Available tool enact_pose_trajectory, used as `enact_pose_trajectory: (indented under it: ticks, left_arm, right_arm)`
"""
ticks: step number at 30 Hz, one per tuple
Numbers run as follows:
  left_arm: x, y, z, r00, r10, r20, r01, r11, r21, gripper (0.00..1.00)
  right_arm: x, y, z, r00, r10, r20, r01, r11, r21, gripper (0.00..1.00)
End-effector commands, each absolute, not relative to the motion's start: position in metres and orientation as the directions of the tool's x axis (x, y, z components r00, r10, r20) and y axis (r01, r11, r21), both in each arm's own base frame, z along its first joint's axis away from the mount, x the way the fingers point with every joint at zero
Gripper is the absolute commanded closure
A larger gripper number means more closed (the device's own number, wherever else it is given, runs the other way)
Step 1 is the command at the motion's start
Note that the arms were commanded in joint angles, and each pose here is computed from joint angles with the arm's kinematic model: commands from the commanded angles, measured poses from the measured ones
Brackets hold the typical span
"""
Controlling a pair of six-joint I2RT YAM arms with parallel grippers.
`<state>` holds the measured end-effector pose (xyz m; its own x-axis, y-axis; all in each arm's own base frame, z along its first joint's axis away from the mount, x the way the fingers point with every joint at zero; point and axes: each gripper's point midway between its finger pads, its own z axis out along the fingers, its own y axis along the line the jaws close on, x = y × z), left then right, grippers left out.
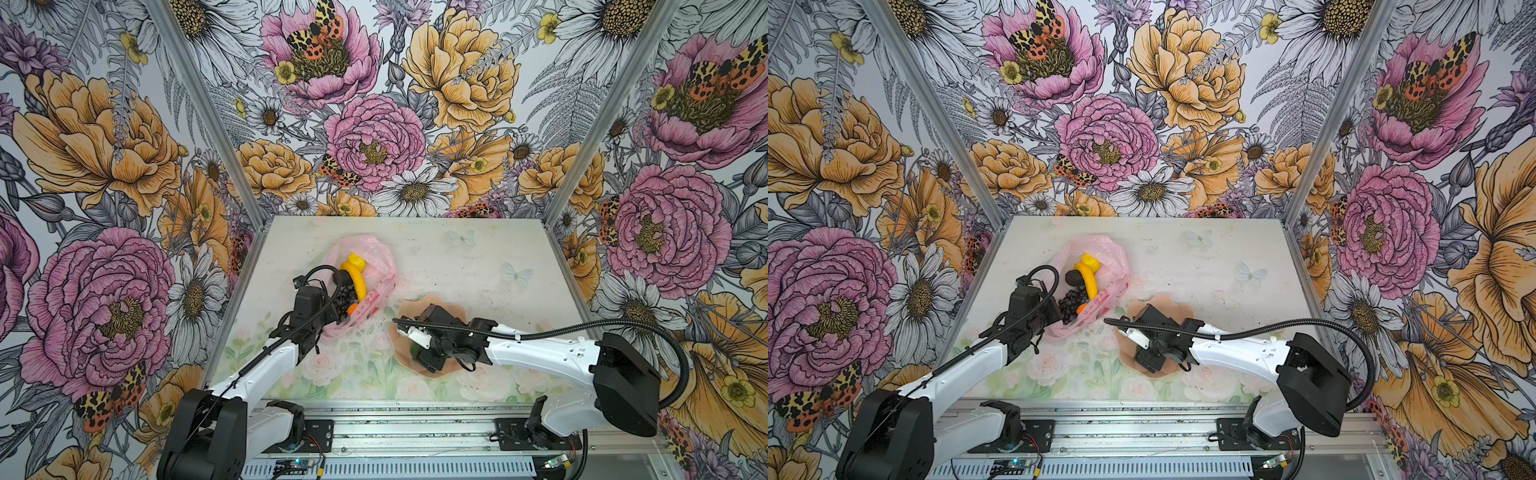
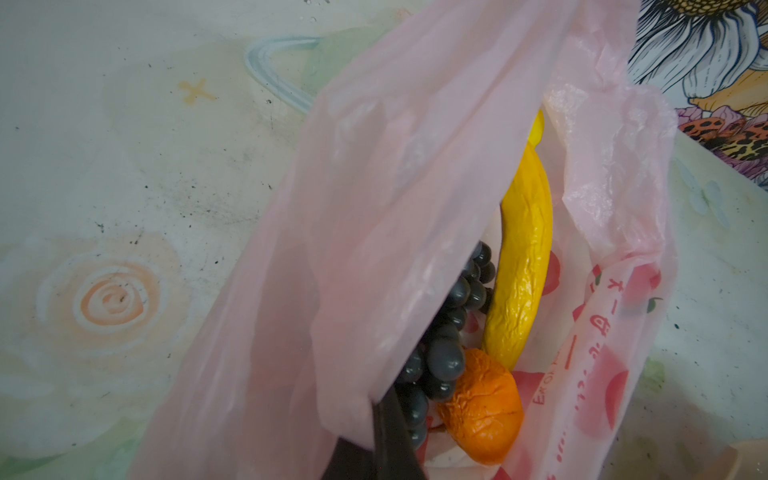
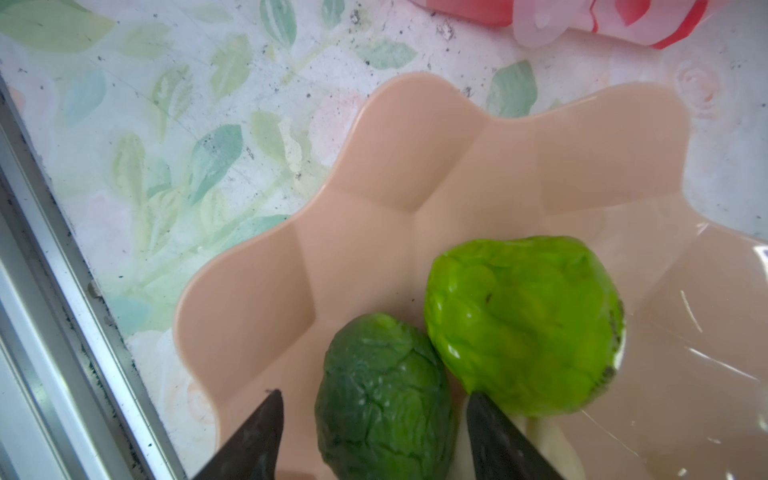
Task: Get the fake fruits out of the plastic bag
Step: 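Lower the dark green fruit into the pink bowl and open the right gripper, then move the right gripper back into the bag toward the yellow lemon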
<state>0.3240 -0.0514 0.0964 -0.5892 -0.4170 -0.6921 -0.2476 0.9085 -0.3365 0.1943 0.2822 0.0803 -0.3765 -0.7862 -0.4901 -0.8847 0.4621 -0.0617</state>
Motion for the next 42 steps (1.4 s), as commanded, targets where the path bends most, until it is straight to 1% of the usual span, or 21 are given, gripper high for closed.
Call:
enact_pose_trajectory:
  ticks: [1, 4, 8, 12, 15, 18, 22, 25, 28, 36, 42]
  left_arm:
    - [0.329, -0.048, 0.104, -0.565, -0.411, -0.716, -0.244, 0.912, -0.331, 1.0]
    - [0.329, -0.048, 0.105, -0.564, -0.411, -0.716, -0.241, 0.912, -0.333, 1.0]
    - [0.328, -0.048, 0.108, -0.556, -0.414, -0.72, -0.238, 0.91, -0.339, 1.0]
    - [0.325, -0.046, 0.113, -0.535, -0.424, -0.73, -0.239, 0.905, -0.351, 1.0]
    - [0.322, -0.046, 0.116, -0.512, -0.448, -0.733, -0.24, 0.894, -0.378, 1.0]
    - [0.321, -0.048, 0.115, -0.509, -0.46, -0.727, -0.236, 0.887, -0.396, 1.0]
    - [0.318, -0.041, 0.112, -0.497, -0.502, -0.708, -0.267, 0.865, -0.425, 1.0]
    - [0.316, -0.039, 0.108, -0.488, -0.545, -0.682, -0.278, 0.838, -0.471, 1.0]
    - [0.315, -0.034, 0.107, -0.488, -0.549, -0.678, -0.291, 0.835, -0.467, 1.0]
    - [0.316, -0.03, 0.106, -0.488, -0.559, -0.671, -0.296, 0.829, -0.475, 1.0]
    - [0.316, -0.03, 0.107, -0.486, -0.559, -0.671, -0.296, 0.829, -0.475, 1.0]
  right_arm:
    - [0.197, 0.29, 0.103, -0.361, -0.749, -0.555, -0.88, 0.471, -0.064, 0.3]
    - [0.199, 0.293, 0.123, -0.366, -0.708, -0.603, -0.868, 0.494, -0.053, 0.32]
    - [0.214, 0.297, 0.157, -0.395, -0.617, -0.681, -0.817, 0.575, -0.047, 0.34]
    - [0.233, 0.316, 0.182, -0.457, -0.495, -0.739, -0.756, 0.654, 0.03, 0.4]
    - [0.258, 0.335, 0.198, -0.501, -0.372, -0.781, -0.682, 0.726, 0.092, 0.4]
    - [0.287, 0.358, 0.202, -0.544, -0.281, -0.79, -0.623, 0.767, 0.156, 0.41]
    - [0.328, 0.386, 0.188, -0.623, -0.195, -0.758, -0.546, 0.802, 0.242, 0.41]
    - [0.355, 0.411, 0.171, -0.68, -0.157, -0.717, -0.521, 0.791, 0.32, 0.44]
    - [0.371, 0.44, 0.164, -0.685, -0.167, -0.709, -0.55, 0.758, 0.352, 0.46]
    - [0.396, 0.498, 0.153, -0.678, -0.176, -0.714, -0.607, 0.681, 0.409, 0.44]
    - [0.412, 0.522, 0.13, -0.683, -0.183, -0.707, -0.612, 0.672, 0.417, 0.44]
